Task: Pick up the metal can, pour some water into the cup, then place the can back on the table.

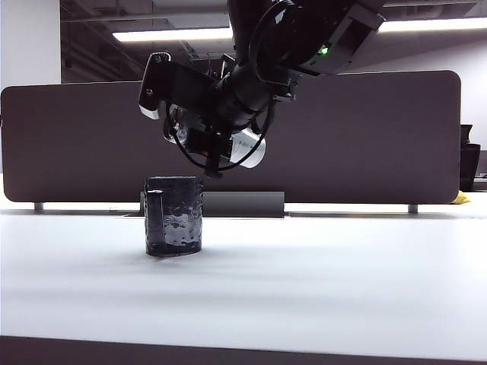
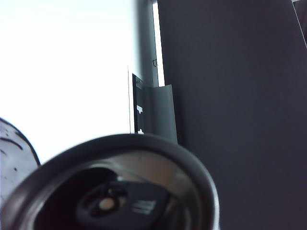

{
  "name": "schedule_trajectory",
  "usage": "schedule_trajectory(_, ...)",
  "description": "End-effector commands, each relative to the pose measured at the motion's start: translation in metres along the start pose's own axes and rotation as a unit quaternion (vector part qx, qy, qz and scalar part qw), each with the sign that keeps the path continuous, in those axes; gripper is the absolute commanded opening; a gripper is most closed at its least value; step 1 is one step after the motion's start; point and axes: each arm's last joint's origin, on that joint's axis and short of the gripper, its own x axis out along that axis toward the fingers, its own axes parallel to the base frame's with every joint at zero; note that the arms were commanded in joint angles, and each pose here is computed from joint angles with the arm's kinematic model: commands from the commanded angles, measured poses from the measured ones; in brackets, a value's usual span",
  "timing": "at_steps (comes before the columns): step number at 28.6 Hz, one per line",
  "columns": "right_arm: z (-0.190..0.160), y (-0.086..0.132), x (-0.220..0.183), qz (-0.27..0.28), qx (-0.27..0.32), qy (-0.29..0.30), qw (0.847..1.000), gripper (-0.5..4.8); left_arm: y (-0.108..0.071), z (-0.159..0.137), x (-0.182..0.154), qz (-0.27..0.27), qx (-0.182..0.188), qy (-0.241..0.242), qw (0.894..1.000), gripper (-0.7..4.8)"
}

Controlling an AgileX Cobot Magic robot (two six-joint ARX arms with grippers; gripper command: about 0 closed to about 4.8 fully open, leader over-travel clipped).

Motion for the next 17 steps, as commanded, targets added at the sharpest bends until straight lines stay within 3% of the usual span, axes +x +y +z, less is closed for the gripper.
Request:
schedule_trajectory(1,0.005,-0.009,-0.001,-0.03,0.017,-0.007,0.999,2.11,0.0,0.001,0.0,-0.001,0.002,-0.006,1.0,-0.05)
schedule_trajectory(11,0.008,-0.011,-0.003,-0.048,0.107,0.016,0.993,2.1,0.0,0.001,0.0,0.0,0.002,-0.006,1.0,-0.05)
schedule_trajectory(17,0.007,-0.029,-0.013,-0.068,0.182,0.011,0.981,2.1,0.0,0.001,0.0,-0.001,0.002,-0.006,1.0,-0.05)
